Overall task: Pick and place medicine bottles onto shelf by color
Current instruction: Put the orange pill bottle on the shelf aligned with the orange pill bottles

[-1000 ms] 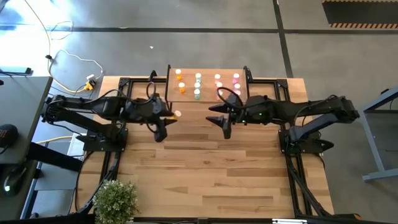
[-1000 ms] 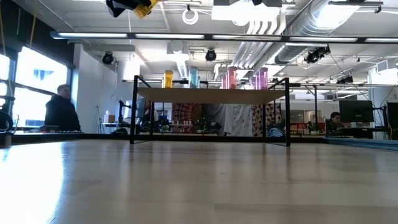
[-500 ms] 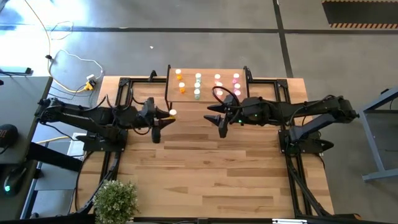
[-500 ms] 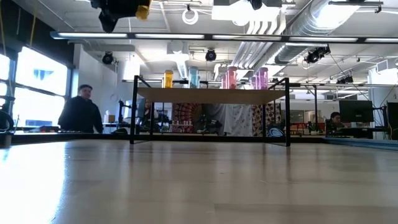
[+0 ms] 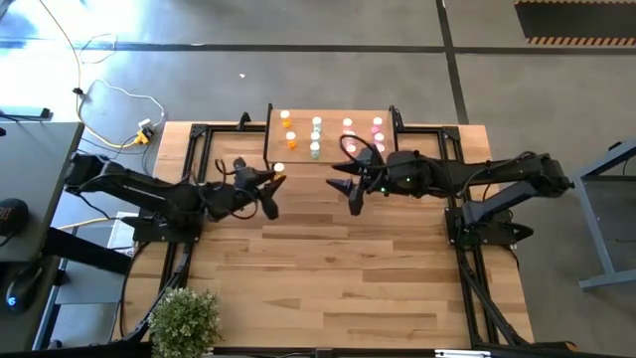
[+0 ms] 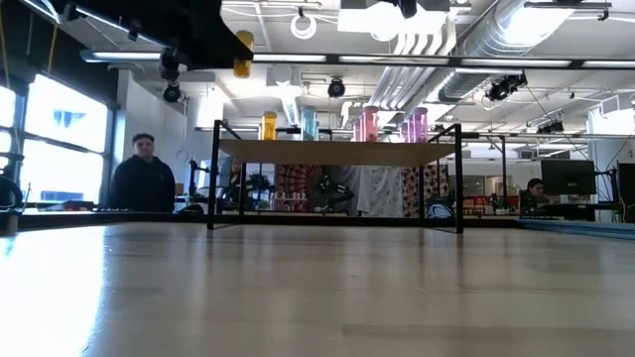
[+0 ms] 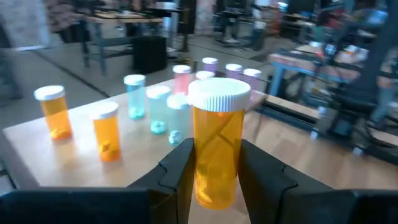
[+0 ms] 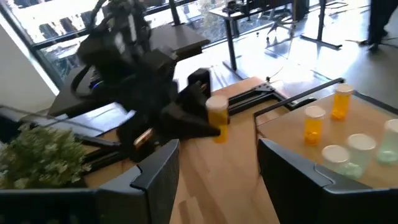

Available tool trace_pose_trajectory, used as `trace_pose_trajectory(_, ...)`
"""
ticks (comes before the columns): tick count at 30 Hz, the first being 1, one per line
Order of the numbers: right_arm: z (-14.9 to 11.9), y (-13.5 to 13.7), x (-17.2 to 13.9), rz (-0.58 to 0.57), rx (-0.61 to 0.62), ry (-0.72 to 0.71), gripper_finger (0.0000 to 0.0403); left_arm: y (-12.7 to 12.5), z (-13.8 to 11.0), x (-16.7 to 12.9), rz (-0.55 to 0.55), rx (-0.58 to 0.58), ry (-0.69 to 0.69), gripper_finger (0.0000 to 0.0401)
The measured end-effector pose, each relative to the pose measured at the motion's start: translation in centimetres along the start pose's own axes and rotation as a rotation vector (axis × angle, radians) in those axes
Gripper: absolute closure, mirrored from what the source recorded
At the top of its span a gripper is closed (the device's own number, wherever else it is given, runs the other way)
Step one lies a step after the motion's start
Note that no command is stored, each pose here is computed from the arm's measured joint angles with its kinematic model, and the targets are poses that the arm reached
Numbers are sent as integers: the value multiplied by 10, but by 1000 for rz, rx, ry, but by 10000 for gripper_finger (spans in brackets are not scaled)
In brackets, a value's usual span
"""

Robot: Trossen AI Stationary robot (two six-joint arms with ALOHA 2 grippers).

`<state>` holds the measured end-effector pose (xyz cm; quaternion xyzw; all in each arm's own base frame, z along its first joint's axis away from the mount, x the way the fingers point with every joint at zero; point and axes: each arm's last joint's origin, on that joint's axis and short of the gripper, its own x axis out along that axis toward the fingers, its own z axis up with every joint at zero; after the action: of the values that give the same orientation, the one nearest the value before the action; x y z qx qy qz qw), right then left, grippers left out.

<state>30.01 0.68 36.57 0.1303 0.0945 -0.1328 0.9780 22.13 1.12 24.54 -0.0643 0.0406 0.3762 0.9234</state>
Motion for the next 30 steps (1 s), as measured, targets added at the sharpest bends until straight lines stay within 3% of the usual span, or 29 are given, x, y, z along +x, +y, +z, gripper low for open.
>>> trace_pose_trajectory(4, 7, -11, -3, -32, -5, -20, 197, -12, -11, 6, 124, -63, -43, 300)
trace_pose_trajectory(8, 19, -21, -15, -57, -62, -66, 197, -22, -24, 11, 240, -48, -79, 300)
trace_pose_trajectory(18, 49, -45, -59, -125, -145, -200, 197, -29, -50, 41, 321, -64, -101, 300)
trace_pose_trajectory(24, 53, -56, -75, -169, -164, -193, 197, -32, -48, 68, 386, 15, -91, 300)
trace_pose_trajectory(30, 47, -65, -78, -212, -175, -106, 197, -31, -52, 84, 516, -14, -110, 300)
